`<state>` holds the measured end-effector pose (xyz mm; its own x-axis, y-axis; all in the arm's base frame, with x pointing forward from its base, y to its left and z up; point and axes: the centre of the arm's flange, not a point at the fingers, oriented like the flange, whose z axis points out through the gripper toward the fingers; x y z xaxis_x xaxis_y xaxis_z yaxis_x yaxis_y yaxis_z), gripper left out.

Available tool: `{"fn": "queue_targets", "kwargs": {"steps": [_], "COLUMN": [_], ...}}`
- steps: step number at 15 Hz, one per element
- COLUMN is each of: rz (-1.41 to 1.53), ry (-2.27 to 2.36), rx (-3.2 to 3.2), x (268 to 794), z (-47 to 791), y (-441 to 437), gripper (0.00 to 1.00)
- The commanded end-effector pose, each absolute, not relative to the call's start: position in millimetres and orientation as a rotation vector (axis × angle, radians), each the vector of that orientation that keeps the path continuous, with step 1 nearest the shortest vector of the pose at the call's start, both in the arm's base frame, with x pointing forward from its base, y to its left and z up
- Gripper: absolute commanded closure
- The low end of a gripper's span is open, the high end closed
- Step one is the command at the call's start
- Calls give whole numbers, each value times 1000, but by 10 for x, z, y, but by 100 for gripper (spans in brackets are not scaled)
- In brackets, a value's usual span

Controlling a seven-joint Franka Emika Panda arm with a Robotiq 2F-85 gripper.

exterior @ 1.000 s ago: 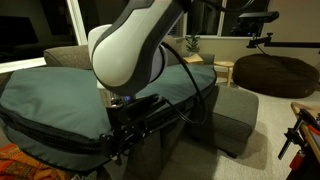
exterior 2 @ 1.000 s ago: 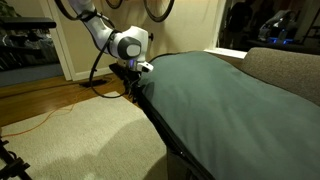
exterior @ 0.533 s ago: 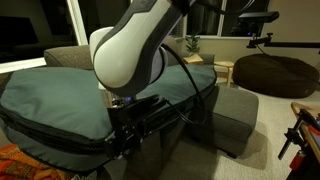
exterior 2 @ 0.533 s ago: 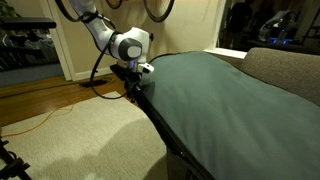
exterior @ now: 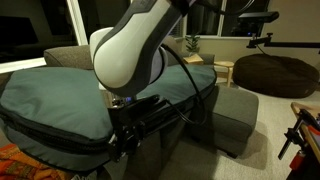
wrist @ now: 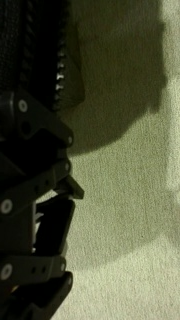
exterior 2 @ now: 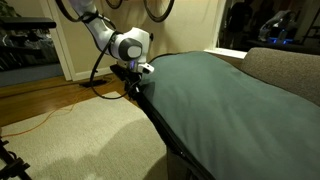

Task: Close the zip on the green bag

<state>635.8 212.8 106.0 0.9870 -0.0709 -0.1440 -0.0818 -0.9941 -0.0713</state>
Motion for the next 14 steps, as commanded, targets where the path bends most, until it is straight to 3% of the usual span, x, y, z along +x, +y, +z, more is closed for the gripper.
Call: {"fn": "queue_targets", "kwargs": {"steps": [1, 14], "rz": [183, 204], "ry": [150, 193], "rx": [-3050, -3061], "x": [6406, 6339], "z": [1183, 1088], "y": [2213, 2181], "gripper": [97, 96]}}
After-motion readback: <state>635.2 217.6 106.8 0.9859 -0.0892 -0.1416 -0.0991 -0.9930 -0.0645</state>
